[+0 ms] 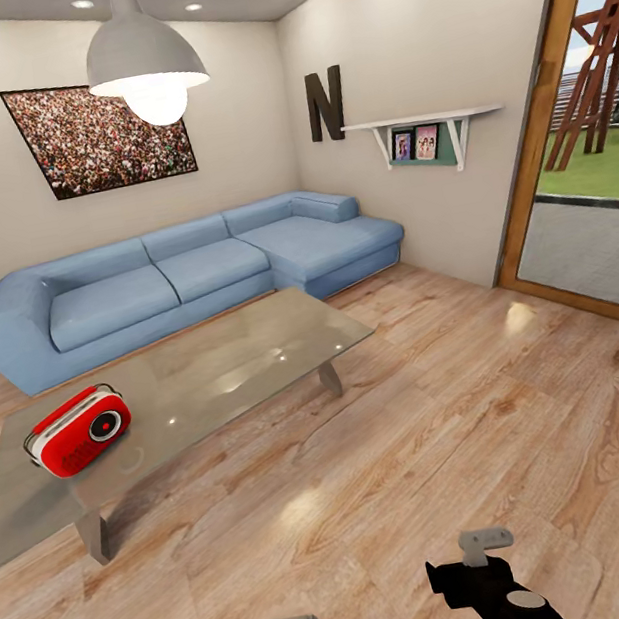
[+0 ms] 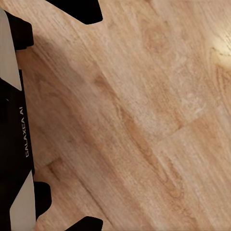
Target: Turn on the radio receiver that's on the table in the living room.
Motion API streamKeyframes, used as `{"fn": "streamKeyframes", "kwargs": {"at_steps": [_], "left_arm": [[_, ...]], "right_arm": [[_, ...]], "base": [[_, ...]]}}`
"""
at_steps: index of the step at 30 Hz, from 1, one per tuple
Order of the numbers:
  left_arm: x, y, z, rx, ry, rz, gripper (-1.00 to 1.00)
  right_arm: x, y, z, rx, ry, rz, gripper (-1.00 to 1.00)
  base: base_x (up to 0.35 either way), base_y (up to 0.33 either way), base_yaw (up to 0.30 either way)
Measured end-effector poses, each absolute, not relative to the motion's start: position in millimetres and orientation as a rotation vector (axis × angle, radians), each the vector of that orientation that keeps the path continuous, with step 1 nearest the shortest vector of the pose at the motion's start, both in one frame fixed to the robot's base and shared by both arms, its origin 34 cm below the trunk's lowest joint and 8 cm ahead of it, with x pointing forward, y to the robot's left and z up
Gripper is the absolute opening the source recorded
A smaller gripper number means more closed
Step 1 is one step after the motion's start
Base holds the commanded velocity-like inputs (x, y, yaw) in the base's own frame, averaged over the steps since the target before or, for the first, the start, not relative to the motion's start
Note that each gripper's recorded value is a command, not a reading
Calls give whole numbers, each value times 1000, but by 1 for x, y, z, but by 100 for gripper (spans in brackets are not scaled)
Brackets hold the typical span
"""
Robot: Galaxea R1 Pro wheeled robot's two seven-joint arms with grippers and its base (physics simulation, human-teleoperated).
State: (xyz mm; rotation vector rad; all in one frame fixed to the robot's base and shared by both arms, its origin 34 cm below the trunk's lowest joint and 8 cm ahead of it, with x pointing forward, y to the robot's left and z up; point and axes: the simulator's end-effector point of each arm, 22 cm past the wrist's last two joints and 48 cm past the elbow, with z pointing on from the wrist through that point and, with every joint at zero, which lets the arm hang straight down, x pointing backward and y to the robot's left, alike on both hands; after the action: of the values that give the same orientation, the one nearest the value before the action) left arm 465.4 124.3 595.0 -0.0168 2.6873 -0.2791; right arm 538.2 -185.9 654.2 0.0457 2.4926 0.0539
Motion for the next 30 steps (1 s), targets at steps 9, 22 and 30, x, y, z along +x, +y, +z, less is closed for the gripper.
{"fn": "streamKeyframes", "kwargs": {"at_steps": [9,22,30], "left_arm": [[465,124,595,-17,2687,-279,100],[465,124,595,-16,2687,-279,100],[465,124,595,-15,2687,-280,100]], "right_arm": [[538,-185,654,44,2493,55,100],[538,-185,654,44,2493,55,100],[538,-185,654,44,2493,55,100]], "base": [[0,0,0],[0,0,0],[0,0,0]]}}
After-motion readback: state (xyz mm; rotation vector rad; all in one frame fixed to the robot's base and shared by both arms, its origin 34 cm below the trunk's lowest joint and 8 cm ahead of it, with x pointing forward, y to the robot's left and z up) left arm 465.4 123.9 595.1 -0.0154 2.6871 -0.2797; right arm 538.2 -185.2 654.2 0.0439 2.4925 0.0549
